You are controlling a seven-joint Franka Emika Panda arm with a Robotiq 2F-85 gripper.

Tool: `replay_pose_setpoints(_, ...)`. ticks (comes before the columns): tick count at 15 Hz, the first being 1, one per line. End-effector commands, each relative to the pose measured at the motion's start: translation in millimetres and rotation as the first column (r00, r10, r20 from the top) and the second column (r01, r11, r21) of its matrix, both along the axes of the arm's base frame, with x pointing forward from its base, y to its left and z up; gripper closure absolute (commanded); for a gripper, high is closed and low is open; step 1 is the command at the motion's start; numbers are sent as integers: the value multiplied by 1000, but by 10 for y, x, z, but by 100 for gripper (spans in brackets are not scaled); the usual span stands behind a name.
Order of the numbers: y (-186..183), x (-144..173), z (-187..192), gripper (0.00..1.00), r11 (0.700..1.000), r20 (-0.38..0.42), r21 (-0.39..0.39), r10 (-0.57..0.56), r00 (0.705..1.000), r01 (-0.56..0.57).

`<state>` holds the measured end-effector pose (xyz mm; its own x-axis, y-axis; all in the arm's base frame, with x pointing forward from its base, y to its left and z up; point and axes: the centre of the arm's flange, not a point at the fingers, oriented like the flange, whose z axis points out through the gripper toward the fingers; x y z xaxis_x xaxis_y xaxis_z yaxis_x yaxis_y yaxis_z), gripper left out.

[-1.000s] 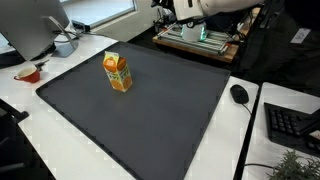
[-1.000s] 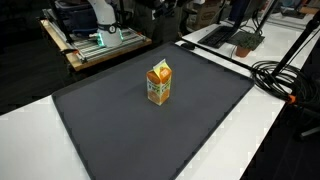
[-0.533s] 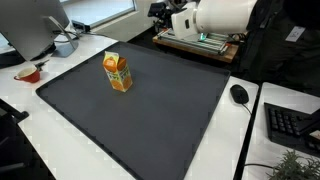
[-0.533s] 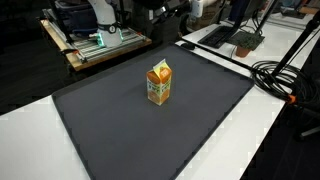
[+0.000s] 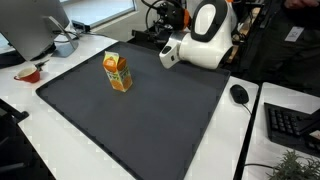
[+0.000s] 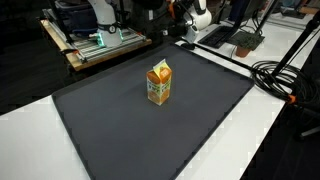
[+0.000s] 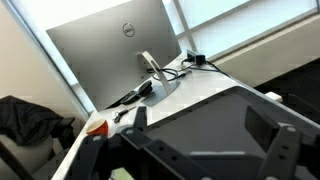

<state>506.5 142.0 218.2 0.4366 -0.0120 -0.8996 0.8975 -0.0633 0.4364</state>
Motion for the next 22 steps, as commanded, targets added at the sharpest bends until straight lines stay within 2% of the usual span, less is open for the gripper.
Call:
replay_pose_setpoints(1, 50, 4, -290, 0, 992, -147, -23, 116, 982, -121)
replay_pose_setpoints(3, 30, 0, -478, 0, 989, -222, 3, 144, 964, -147)
replay_pose_setpoints(5, -19, 46, -535, 0, 994, -268, 81, 98, 958, -79)
replay_pose_setpoints(6, 43, -42, -538, 0, 994, -215, 31, 109, 971, -105)
replay_pose_setpoints(9, -30, -1, -587, 0, 994, -246, 53, 104, 964, -94)
replay_pose_setpoints(15, 151, 304, -1016, 0, 978, -350, 109, 204, 914, -176)
replay_pose_setpoints(18, 136, 502, -1139, 0, 964, -391, 146, 262, 882, -221)
replay_pose_setpoints(22, 24, 772, -1244, 0, 960, -424, 186, 272, 864, -211)
